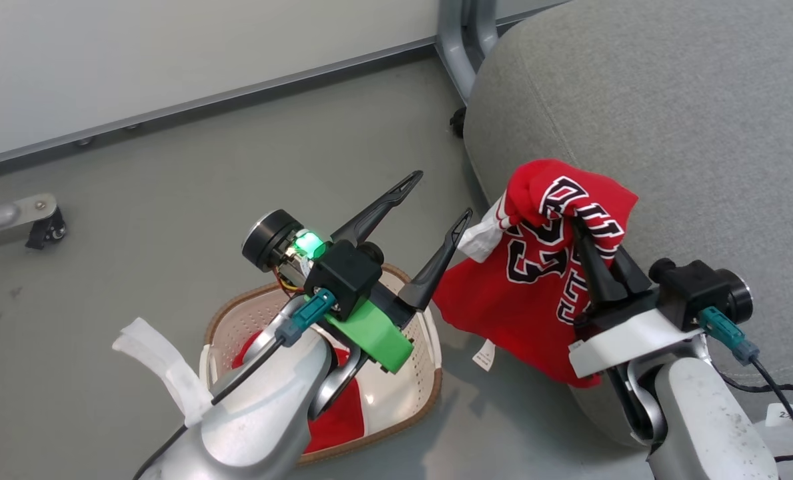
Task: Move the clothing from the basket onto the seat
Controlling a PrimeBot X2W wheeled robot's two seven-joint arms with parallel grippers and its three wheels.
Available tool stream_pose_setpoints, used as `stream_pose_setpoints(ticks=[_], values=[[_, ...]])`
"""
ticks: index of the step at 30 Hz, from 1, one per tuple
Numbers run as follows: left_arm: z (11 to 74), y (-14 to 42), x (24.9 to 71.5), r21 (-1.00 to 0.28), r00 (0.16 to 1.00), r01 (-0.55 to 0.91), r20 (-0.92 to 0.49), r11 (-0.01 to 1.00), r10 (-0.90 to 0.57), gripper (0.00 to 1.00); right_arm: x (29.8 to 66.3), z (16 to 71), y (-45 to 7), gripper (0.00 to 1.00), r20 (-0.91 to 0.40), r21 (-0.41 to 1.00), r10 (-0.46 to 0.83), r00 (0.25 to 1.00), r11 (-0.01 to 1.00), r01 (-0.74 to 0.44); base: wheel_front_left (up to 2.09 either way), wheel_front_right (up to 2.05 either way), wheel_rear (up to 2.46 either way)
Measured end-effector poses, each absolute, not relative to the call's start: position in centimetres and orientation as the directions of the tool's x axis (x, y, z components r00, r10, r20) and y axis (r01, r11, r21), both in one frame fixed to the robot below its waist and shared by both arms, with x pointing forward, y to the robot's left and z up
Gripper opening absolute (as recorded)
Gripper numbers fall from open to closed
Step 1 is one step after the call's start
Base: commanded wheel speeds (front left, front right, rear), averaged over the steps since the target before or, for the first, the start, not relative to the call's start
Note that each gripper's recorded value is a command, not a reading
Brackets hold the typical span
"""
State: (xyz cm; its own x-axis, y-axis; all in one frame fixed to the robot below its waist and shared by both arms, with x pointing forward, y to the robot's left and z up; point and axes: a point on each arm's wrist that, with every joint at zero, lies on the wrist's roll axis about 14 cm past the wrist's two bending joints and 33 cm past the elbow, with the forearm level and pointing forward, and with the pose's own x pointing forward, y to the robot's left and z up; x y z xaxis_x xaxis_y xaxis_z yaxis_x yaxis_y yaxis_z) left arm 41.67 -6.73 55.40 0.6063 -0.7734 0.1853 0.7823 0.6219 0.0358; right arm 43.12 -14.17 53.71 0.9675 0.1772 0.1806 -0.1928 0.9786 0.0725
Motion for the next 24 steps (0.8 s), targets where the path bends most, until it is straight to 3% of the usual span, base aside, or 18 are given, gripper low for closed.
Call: stream_pose_setpoints(ticks=[17,24], values=[[53.3,-9.8,42.0,-0.003,0.529,0.843,0.186,0.538,-0.828,1.0,40.1,52.8,-25.2,0.0,0.155,0.082,-0.142,0.978,0.988,0.131,0.0,0.0,0.0],[51.9,-9.0,43.3,-0.021,0.549,0.831,0.184,0.555,-0.815,1.0,43.1,56.3,-26.2,0.0,0.267,0.044,-0.15,0.952,0.989,0.143,0.0,0.0,0.0]])
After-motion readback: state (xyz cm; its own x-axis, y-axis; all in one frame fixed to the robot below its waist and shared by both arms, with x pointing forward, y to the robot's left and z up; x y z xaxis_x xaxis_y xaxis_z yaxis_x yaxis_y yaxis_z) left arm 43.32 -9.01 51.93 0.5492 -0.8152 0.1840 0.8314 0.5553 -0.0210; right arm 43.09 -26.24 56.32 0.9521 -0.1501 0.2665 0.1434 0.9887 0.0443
